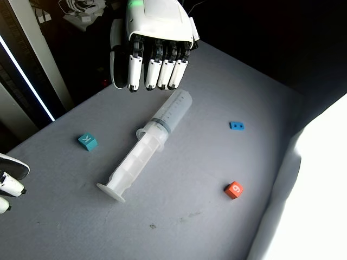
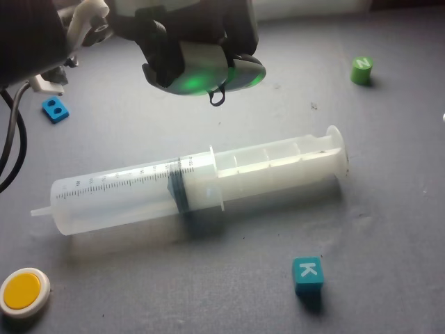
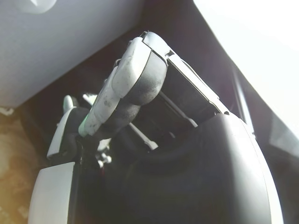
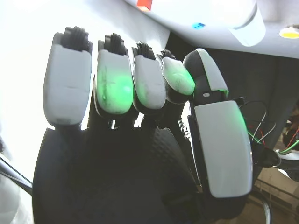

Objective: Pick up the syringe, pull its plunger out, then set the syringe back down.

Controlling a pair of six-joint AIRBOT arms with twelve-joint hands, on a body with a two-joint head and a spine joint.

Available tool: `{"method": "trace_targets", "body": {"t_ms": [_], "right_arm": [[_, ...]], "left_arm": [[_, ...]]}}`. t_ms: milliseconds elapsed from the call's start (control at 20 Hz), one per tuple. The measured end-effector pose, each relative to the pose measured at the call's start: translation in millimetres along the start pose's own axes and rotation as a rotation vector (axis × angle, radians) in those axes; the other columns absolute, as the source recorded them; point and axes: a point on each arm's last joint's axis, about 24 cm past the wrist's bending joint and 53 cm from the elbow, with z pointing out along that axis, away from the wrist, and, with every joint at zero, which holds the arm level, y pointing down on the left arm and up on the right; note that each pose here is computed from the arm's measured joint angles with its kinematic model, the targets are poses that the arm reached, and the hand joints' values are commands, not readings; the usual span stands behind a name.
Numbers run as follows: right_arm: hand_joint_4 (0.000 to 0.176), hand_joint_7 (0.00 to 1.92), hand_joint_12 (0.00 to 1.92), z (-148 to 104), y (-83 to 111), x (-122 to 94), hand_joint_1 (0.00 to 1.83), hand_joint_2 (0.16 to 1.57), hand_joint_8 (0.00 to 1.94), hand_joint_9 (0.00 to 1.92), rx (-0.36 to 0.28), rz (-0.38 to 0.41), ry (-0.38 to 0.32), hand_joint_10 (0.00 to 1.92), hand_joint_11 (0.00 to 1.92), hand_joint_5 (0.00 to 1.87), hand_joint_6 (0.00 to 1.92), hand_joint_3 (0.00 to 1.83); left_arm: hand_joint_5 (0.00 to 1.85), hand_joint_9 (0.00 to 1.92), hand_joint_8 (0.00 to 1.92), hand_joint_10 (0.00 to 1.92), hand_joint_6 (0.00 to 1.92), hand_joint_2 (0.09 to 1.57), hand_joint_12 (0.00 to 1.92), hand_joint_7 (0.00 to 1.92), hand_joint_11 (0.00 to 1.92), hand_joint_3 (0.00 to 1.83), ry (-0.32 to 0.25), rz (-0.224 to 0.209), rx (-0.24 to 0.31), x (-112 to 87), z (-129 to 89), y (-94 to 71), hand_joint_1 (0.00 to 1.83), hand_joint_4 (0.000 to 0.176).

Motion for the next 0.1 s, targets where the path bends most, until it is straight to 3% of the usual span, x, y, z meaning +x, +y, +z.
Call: {"method": "trace_targets", "body": {"t_ms": [100], "right_arm": [[0.009, 1.53, 1.92, 0.1, 0.1, 0.1, 1.03, 1.34, 1.94, 1.6, 0.0, 0.0, 0.0, 1.92, 1.65, 1.35, 1.92, 0.0]], "left_arm": [[1.23, 1.47, 1.92, 1.92, 1.92, 1.4, 1.92, 1.44, 1.4, 0.0, -0.003, 0.0, 0.003, -1.1, 0.0, -1.7, 0.79, 0.176]]}}
